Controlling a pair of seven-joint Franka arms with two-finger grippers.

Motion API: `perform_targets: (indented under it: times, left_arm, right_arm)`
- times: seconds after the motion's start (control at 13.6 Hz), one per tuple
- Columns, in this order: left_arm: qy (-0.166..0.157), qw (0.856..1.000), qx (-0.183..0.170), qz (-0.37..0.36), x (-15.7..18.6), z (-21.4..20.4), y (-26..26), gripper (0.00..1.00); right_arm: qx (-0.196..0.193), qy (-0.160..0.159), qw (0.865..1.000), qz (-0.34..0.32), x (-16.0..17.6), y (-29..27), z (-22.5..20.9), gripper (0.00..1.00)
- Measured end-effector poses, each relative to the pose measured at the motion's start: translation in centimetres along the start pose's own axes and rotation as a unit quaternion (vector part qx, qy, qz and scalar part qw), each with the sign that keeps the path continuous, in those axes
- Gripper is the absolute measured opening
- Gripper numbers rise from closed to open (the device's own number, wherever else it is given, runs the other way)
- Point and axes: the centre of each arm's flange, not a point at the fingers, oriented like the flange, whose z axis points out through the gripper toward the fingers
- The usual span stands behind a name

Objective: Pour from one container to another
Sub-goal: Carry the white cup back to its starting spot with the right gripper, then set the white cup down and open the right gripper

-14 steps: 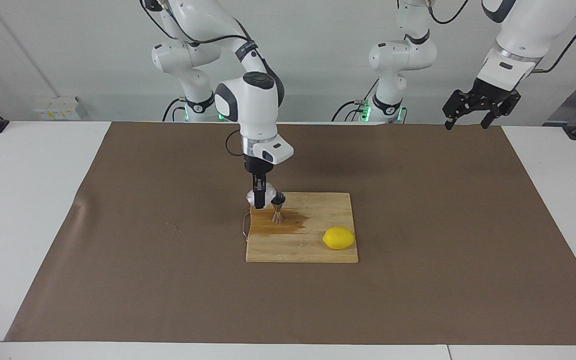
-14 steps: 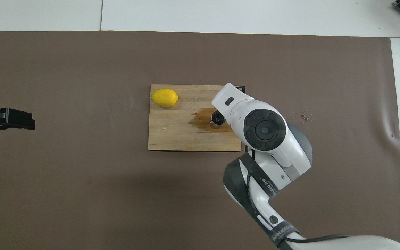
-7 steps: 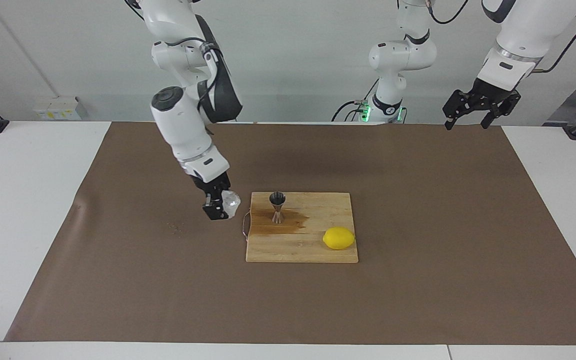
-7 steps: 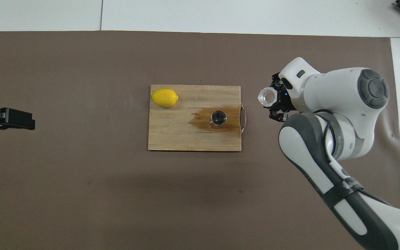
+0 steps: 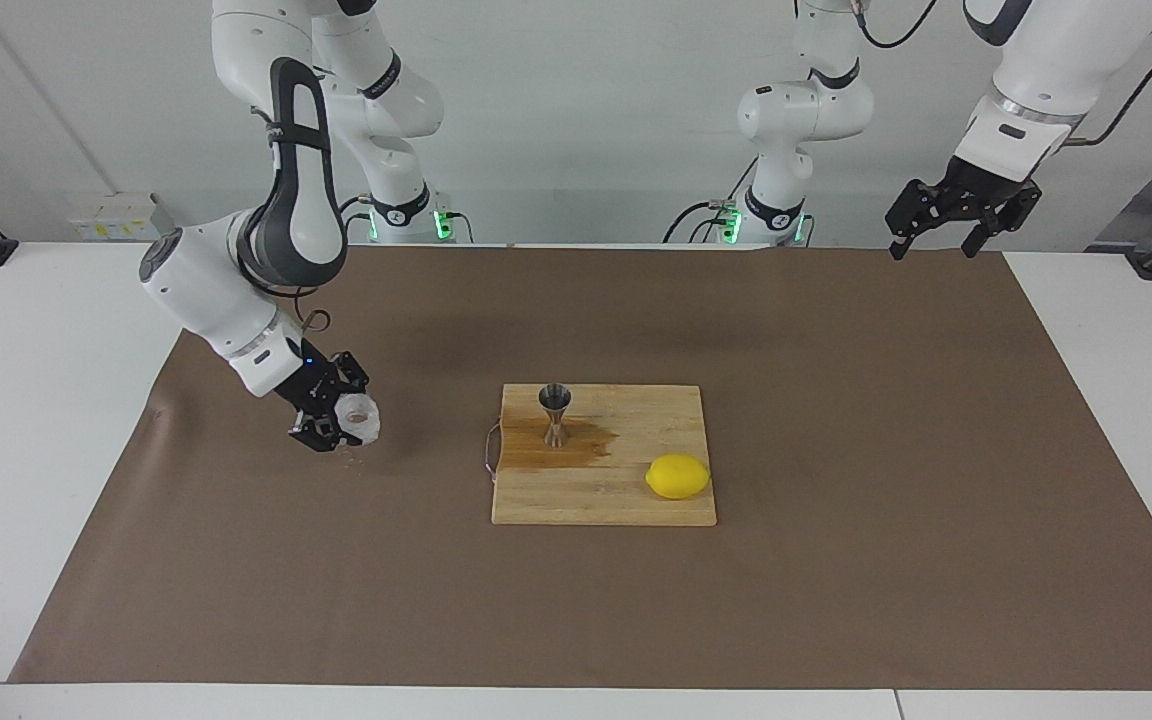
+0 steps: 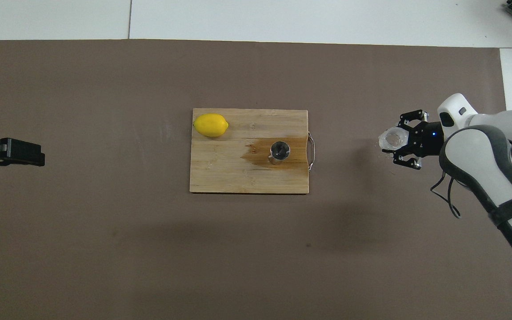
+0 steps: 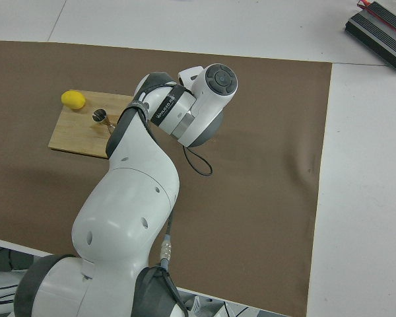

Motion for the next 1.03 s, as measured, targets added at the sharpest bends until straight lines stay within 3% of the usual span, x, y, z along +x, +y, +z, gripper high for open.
perform_targets:
  times: [0.51, 0.73, 1.03]
  left_arm:
    - [0.0, 1.0, 0.0, 0.0, 0.0, 0.0, 0.0, 1.0]
    - [0.0, 1.0, 0.0, 0.0, 0.0, 0.0, 0.0, 1.0]
    - [0.0, 1.0, 0.0, 0.0, 0.0, 0.0, 0.0, 1.0]
  right_arm:
    - [0.013, 0.031, 0.999, 0.004, -7.3, -1.4, 4.4, 0.52]
    - [0.006, 0.037, 0.999, 0.001, -8.3, -1.3, 5.1, 0.52]
    - [-0.003, 0.04, 0.999, -0.005, -6.5, -0.8, 3.9, 0.99]
